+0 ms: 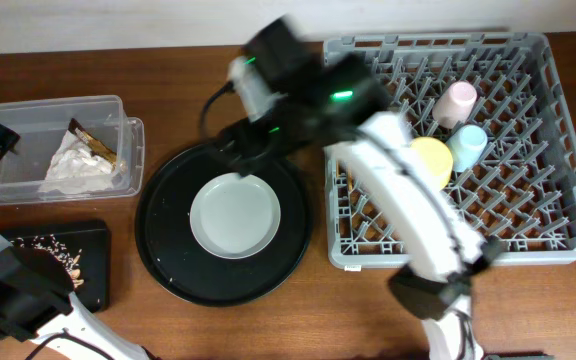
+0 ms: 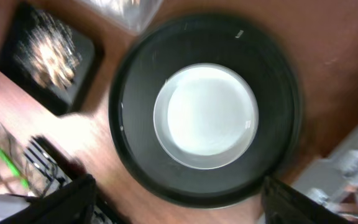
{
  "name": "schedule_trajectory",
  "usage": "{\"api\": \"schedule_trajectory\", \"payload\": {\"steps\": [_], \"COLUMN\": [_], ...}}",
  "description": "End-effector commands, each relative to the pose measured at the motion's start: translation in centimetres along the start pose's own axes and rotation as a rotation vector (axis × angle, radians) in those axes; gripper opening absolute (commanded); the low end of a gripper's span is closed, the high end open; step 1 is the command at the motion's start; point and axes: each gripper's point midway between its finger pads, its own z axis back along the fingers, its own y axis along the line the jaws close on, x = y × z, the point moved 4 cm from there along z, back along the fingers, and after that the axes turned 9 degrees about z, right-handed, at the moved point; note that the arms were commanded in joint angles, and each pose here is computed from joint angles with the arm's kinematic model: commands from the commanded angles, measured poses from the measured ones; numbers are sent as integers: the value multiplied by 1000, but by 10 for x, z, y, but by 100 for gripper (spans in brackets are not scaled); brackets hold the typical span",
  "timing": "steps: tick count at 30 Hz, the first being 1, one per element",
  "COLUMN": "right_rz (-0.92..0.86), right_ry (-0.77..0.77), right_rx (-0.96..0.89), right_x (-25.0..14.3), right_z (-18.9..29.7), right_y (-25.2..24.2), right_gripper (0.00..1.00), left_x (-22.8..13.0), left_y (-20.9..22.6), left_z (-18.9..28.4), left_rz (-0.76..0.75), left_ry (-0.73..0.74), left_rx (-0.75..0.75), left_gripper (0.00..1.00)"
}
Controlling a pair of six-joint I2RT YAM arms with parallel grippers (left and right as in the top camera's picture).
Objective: Sort waste into correct bins and load items into the dishwasher rack
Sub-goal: 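Reach the right gripper to the white plate and grasp its edge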
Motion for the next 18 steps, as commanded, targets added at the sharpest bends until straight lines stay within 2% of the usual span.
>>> {"api": "schedule_trajectory", "payload": {"steps": [1, 3, 5, 8, 11, 13, 16, 18], "right_rz": [4, 13, 35, 100, 82, 39, -97, -183], "right_ry": [207, 311, 367, 343, 326, 288, 262, 314], "right_rx": [-110, -144, -144, -143, -148, -400, -481, -367], "right_x": [-17, -37, -52, -57, -55, -47, -25, -27], "right_z": [-115, -173, -211, -231, -233, -217, -161, -150], "right_y": [20, 36, 49, 75, 77, 35, -32, -79], "right_gripper": [79, 79, 79, 77, 70, 70, 71, 94], "left_x": [-1, -1, -1, -1, -1, -1, -1, -1], "left_y": [2, 2, 2, 2, 2, 2, 2, 2], "left_z": [14, 14, 14, 14, 14, 14, 14, 14], "left_rz": [-13, -13, -13, -13, -13, -13, -13, -13], "left_ry": [-31, -31, -31, -31, -31, -31, -31, -31], "left_rx": [-19, -19, -19, -19, -19, -19, -19, -19], "left_gripper": [99, 99, 99, 99, 99, 99, 99, 99]}}
